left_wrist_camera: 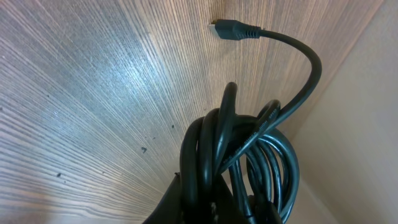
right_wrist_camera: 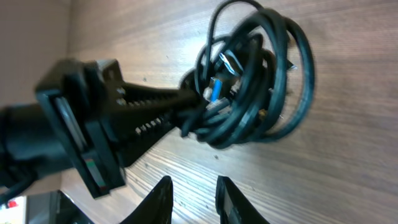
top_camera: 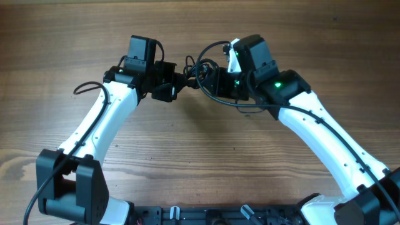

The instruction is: Untangle cables

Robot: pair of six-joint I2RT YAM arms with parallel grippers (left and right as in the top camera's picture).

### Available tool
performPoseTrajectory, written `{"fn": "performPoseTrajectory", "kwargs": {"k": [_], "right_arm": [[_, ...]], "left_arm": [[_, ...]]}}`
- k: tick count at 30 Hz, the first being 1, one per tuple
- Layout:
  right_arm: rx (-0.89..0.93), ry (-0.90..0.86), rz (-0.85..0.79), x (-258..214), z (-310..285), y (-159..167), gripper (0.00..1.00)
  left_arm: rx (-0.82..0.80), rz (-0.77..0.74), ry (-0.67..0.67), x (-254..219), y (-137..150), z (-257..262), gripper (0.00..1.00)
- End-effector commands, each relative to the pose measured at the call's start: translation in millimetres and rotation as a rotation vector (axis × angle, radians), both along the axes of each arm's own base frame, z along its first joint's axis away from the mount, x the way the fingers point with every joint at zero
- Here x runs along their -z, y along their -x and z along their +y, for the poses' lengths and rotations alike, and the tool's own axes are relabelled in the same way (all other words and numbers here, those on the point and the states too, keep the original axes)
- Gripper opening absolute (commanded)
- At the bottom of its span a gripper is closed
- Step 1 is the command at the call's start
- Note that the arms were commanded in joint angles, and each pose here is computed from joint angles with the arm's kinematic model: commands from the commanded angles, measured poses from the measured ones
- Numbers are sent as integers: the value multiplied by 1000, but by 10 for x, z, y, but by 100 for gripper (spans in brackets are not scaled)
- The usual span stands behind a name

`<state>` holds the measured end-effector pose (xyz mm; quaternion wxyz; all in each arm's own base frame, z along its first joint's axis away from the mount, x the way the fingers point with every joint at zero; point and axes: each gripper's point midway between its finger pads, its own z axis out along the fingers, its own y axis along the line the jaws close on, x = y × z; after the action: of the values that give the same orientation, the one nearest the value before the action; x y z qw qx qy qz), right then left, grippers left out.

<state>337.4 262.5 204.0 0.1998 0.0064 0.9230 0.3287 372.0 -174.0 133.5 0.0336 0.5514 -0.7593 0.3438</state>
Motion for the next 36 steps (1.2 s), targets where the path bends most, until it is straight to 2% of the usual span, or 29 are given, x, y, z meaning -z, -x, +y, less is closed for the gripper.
{"fn": "performPoseTrajectory", "kwargs": {"k": [1, 13, 26, 30, 36], "right_arm": [[61, -1, 1, 71, 61, -145, 24], [32, -14, 56, 328, 192, -202, 24], [-13, -3, 198, 604, 243, 0, 25], [-15, 19, 250, 819, 315, 38, 24], [-24, 19, 250, 964, 396, -18, 15]], "left_arm": [[-8, 6, 47, -132, 8, -69, 4], [51, 18, 42, -117, 143, -279, 4], [44, -3, 35, -128, 99, -271, 4], [55, -8, 37, -136, 110, -312, 4], [81, -14, 55, -162, 138, -391, 4]]}}
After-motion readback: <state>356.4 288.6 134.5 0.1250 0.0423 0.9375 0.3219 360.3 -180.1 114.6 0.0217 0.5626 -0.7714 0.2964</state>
